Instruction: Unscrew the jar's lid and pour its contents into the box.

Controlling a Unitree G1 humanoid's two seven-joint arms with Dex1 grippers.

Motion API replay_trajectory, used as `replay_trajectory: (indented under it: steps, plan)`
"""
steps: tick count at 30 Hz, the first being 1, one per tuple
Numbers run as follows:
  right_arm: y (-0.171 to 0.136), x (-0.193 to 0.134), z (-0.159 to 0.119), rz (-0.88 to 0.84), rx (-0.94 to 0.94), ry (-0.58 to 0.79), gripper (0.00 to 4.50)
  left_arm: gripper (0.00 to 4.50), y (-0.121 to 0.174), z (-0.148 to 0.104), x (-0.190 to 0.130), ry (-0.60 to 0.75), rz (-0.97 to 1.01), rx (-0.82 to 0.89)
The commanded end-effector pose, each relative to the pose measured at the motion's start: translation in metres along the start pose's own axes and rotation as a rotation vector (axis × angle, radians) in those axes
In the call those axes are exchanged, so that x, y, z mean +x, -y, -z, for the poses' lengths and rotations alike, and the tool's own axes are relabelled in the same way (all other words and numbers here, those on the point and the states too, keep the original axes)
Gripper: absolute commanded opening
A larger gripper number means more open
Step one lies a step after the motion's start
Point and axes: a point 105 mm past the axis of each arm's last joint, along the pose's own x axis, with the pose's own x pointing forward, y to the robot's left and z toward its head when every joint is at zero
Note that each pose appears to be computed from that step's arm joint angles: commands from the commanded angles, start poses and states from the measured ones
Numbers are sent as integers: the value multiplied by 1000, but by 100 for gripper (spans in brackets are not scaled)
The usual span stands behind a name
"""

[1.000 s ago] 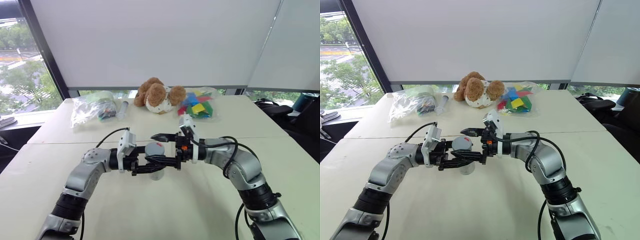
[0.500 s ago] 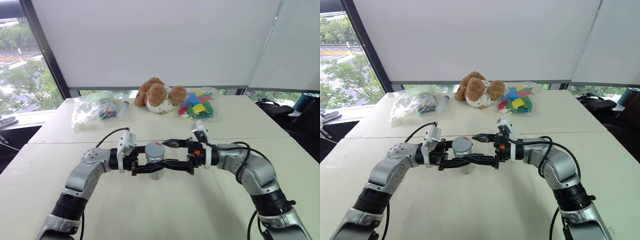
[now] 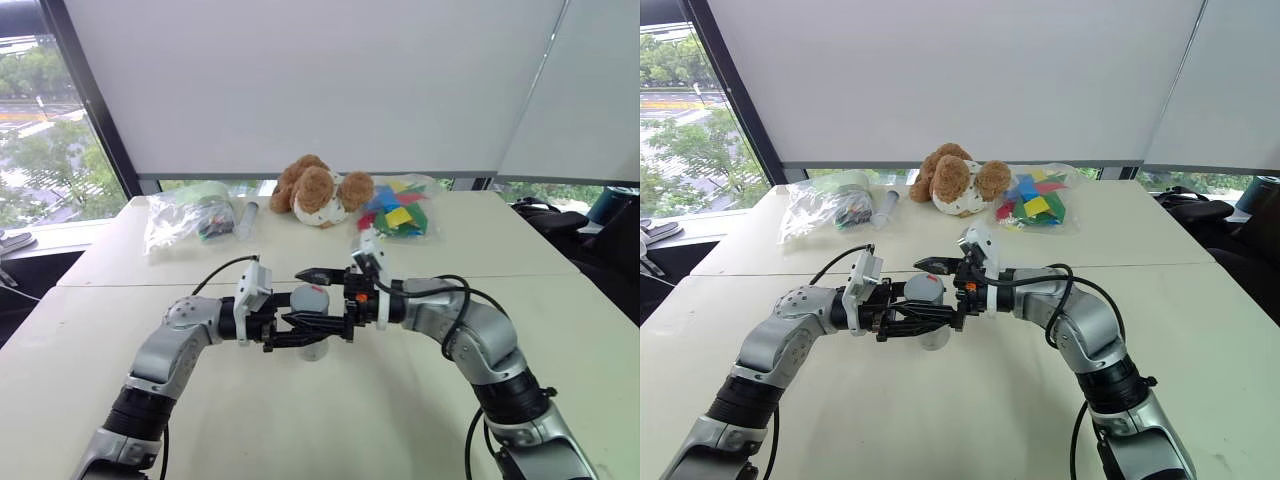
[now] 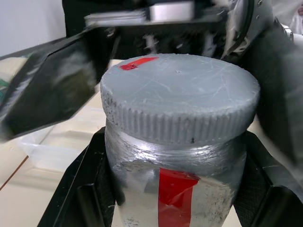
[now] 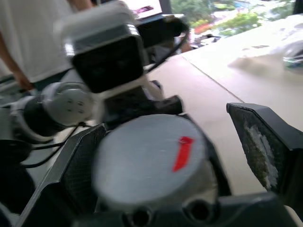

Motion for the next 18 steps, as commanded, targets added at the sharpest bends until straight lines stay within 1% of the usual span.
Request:
replay_trajectory:
  steps: [1,6,18]
  plan:
    - [4,4,-19,11,-60,41,444,245,1,-11,2,25,14,45]
    - [7,3,-22,16,-45,59,444,245,1,-10,3,24,16,44]
    - [10,-22,-14,22,8,49,444,245,1,-10,0,22,4,48]
